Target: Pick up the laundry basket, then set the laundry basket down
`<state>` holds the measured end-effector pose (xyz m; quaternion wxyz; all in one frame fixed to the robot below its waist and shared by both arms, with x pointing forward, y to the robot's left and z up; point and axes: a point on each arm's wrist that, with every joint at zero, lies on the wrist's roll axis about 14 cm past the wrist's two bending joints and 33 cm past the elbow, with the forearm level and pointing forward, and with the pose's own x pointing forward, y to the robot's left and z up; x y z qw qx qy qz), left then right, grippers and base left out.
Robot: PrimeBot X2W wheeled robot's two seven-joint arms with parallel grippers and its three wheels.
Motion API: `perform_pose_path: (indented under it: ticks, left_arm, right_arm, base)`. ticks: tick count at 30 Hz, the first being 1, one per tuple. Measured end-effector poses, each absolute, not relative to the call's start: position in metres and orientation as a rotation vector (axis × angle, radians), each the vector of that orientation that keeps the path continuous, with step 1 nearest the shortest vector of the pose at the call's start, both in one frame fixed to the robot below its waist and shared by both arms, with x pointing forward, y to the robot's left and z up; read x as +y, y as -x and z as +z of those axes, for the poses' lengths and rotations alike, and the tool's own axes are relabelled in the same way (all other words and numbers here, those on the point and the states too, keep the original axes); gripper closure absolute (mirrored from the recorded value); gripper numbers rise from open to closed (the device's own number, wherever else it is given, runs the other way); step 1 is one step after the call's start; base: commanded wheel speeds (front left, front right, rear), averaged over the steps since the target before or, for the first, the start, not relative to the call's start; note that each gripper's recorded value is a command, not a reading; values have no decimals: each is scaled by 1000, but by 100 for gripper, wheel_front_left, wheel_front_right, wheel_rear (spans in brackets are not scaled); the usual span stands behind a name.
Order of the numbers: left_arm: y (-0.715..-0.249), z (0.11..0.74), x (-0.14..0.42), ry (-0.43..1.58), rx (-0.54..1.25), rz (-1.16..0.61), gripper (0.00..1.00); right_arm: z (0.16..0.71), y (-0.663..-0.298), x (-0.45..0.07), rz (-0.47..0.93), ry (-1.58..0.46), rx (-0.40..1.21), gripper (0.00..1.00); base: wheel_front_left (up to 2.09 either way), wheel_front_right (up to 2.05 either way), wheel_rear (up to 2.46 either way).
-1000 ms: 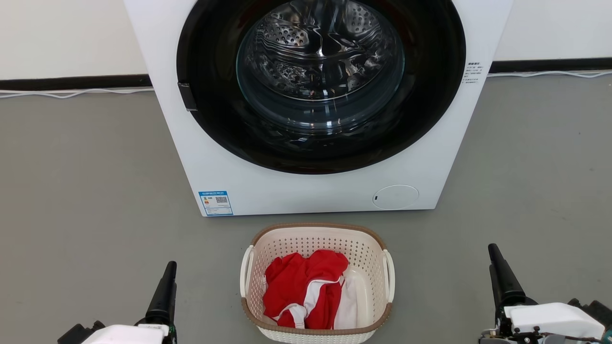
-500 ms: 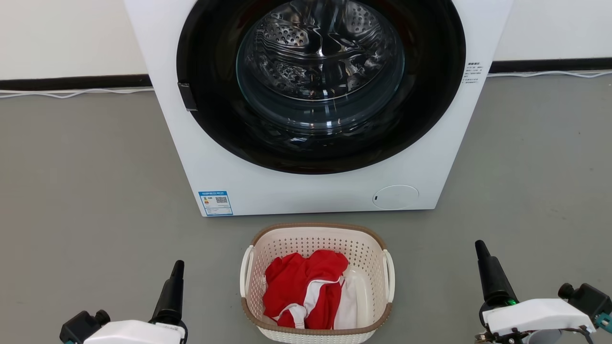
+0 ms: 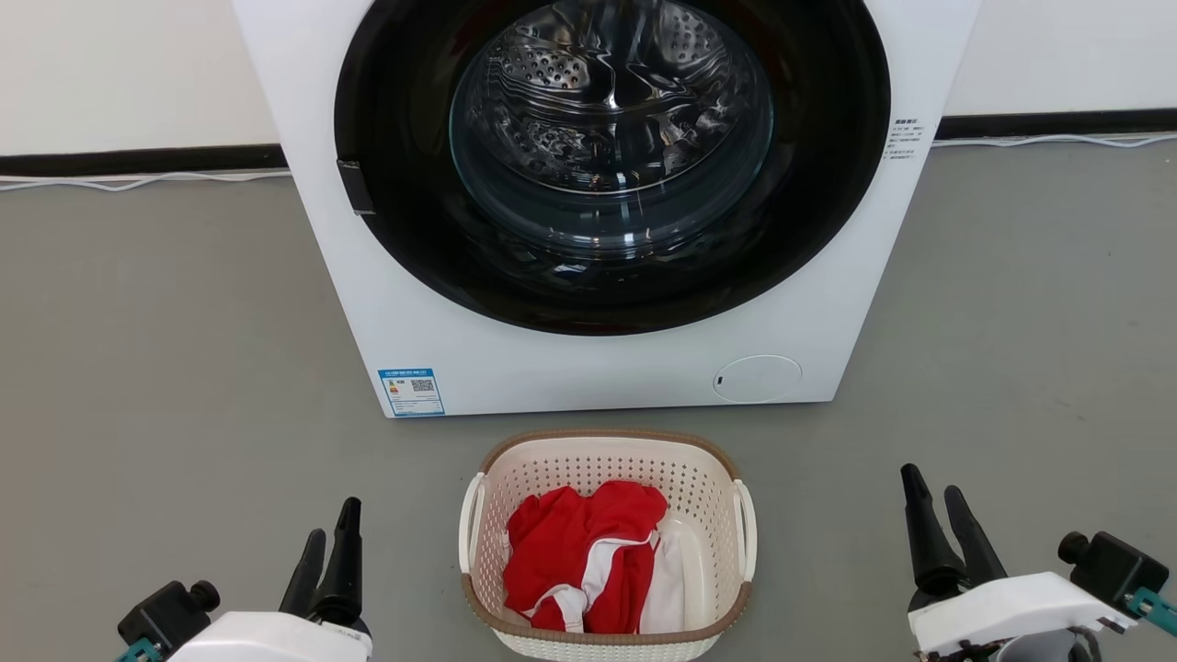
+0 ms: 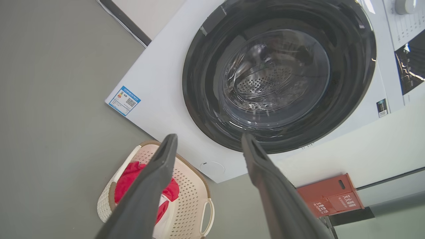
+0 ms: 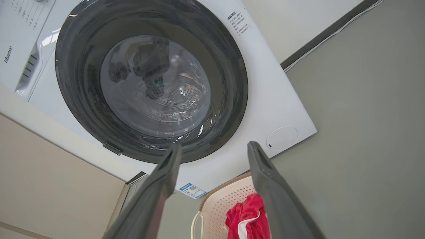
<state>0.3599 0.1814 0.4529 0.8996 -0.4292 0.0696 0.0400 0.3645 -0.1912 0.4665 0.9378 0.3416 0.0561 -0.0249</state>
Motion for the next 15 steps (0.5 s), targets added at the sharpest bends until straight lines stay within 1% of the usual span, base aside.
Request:
perform_pose_path:
  ticks: [15]
  left_arm:
    - [-360, 455, 181, 660, 129, 54, 0]
  right_arm:
    - [463, -363, -189, -20, -469, 118, 0]
  base:
    - [0, 0, 0]
